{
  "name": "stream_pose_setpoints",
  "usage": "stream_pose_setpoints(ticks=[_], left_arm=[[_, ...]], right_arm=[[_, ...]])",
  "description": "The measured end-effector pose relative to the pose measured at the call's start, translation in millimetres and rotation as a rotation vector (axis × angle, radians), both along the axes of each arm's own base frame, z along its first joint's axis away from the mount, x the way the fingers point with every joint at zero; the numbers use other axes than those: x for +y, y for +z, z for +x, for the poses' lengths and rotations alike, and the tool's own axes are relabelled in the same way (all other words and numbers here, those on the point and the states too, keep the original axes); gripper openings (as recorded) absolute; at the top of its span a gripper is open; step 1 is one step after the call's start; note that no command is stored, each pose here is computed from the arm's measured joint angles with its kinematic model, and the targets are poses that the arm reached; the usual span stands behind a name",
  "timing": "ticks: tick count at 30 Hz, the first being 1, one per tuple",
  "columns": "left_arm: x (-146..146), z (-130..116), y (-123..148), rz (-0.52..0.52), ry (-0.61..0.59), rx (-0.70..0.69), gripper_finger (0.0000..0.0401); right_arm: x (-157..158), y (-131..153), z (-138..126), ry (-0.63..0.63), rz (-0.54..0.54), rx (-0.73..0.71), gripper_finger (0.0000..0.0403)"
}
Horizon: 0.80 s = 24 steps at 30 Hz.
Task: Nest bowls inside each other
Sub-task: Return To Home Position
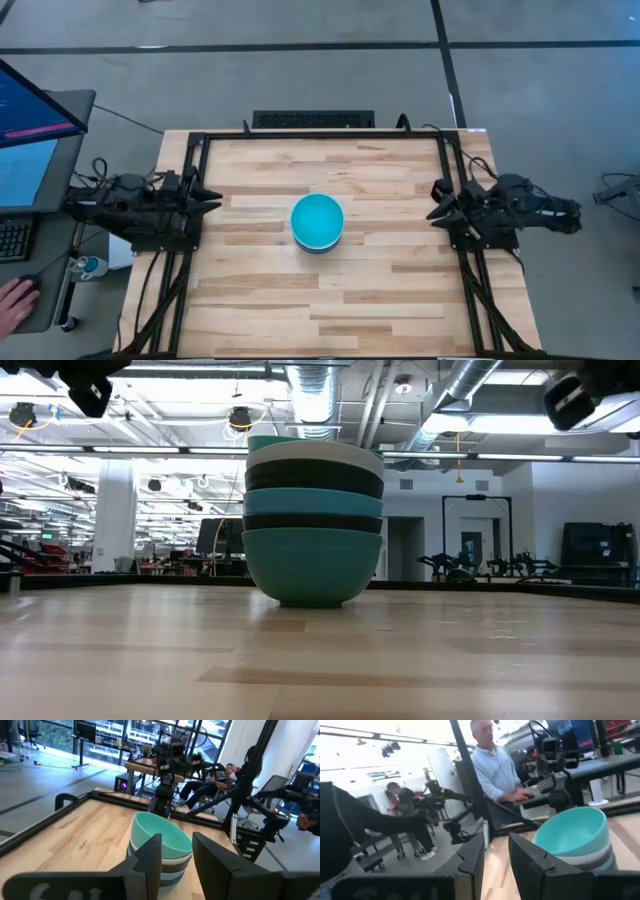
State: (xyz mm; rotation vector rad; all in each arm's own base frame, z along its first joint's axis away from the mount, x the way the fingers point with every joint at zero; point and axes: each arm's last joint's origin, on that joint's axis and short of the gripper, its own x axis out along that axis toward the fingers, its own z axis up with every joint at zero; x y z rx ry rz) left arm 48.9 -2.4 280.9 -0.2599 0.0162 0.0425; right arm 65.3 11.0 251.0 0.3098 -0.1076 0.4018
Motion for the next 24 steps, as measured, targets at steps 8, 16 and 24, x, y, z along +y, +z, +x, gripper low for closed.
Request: stream_pose_setpoints(ticks=[8, 16, 24], left_arm=[[-3, 17, -22, -0.010, -0.001, -0.018, 0.0100], [-4, 22, -28, 0.013, -0.009, -0.053, 0.0100], [-4, 22, -24, 0.055, -0.008, -0.090, 0.0100]], right_arm=[[0, -7, 3, -0.007, -0.006, 0.072, 0.0112], [0, -8, 1, -0.011, -0.032, 0.069, 0.0112], [0, -10, 1, -0.012, -0.013, 0.102, 0.0112]])
